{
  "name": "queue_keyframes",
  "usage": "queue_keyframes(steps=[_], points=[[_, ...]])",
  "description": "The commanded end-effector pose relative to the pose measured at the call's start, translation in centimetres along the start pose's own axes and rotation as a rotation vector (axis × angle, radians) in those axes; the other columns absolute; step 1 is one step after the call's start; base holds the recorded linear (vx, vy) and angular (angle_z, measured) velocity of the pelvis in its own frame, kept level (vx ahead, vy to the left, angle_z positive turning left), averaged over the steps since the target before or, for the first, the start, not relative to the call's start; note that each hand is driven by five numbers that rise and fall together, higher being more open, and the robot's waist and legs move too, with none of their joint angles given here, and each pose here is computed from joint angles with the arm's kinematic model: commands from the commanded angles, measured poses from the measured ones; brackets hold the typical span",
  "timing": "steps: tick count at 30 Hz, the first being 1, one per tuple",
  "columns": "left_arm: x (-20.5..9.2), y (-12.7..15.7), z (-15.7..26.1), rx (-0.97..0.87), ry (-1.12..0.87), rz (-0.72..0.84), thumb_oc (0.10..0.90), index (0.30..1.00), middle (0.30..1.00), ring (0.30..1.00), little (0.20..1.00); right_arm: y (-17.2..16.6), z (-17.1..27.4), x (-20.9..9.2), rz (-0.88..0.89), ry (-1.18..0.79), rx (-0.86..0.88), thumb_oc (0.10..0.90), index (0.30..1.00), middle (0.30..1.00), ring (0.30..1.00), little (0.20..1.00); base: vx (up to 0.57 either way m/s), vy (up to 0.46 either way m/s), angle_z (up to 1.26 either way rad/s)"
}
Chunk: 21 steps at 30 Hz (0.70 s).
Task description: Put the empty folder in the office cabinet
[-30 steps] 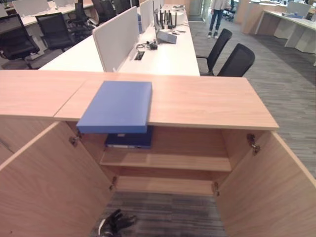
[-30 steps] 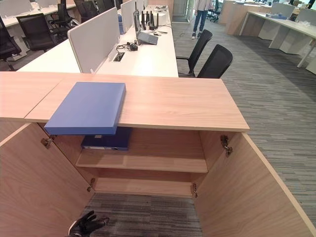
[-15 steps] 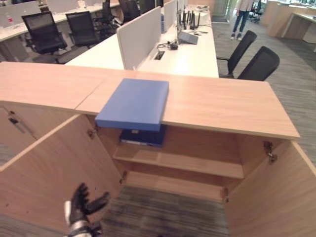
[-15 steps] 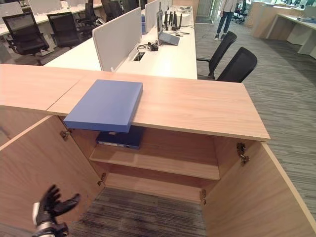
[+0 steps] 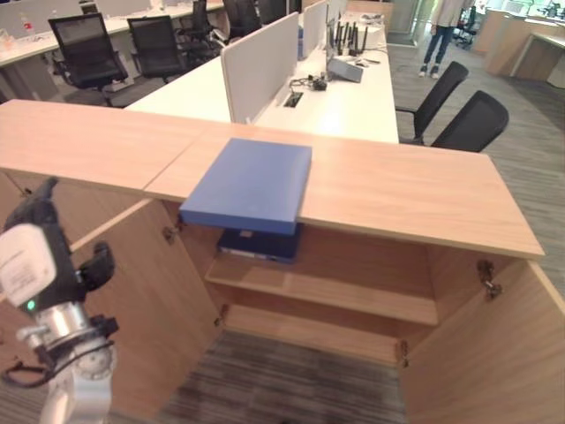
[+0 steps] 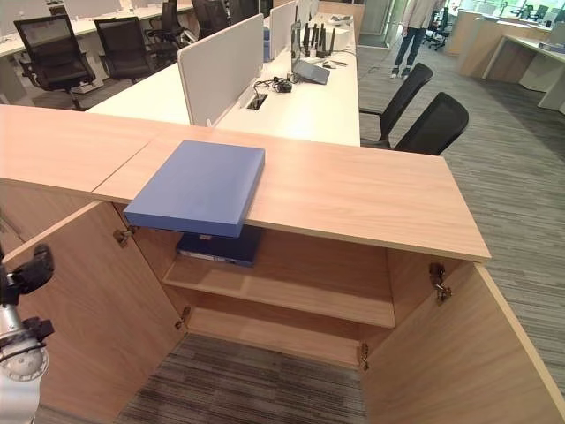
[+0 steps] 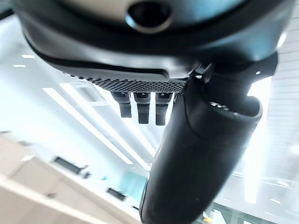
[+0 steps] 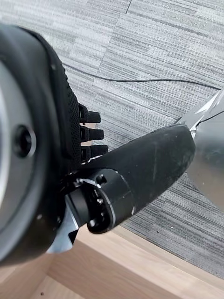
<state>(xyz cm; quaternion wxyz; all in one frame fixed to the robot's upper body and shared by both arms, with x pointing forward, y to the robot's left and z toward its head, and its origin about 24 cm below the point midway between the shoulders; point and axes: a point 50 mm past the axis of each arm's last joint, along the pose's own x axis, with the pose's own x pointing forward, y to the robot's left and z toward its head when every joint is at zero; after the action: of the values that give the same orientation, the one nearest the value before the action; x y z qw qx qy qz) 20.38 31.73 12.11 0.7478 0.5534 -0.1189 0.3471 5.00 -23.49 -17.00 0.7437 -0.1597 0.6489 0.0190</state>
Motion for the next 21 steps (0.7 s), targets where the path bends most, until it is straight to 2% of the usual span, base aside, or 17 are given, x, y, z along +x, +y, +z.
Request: queue_keyframes(steps=[1, 8, 14, 21], points=[[3.2, 2.1, 5.5, -0.017, -0.331, 0.106, 0.800, 0.900, 0.900, 0.900, 0.900, 3.0, 2.8, 0.0, 0.097, -0.079, -0.080, 0.800, 0.900, 0.900, 0.900, 0.900, -0.02, -0.012, -0.15], [3.6, 0.1, 9.3, -0.039, -0.520, -0.031, 0.800, 0.900, 0.900, 0.900, 0.900, 2.7, 3.7, 0.0, 0.092, -0.112, -0.076, 0.800, 0.900, 0.900, 0.900, 0.900, 0.00, -0.006, -0.08], [3.1, -0.3, 11.0, -0.043, -0.625, -0.097, 0.800, 0.900, 0.900, 0.900, 0.900, 2.7, 2.9, 0.0, 0.094, -0.089, -0.077, 0.800, 0.900, 0.900, 0.900, 0.900, 0.02, 0.002, -0.08], [5.1, 0.3, 12.2, 0.106, -0.725, -0.030, 0.800, 0.900, 0.900, 0.900, 0.900, 2.5, 2.5, 0.0, 0.094, -0.082, -0.100, 0.800, 0.900, 0.900, 0.900, 0.900, 0.00, -0.001, 0.00]])
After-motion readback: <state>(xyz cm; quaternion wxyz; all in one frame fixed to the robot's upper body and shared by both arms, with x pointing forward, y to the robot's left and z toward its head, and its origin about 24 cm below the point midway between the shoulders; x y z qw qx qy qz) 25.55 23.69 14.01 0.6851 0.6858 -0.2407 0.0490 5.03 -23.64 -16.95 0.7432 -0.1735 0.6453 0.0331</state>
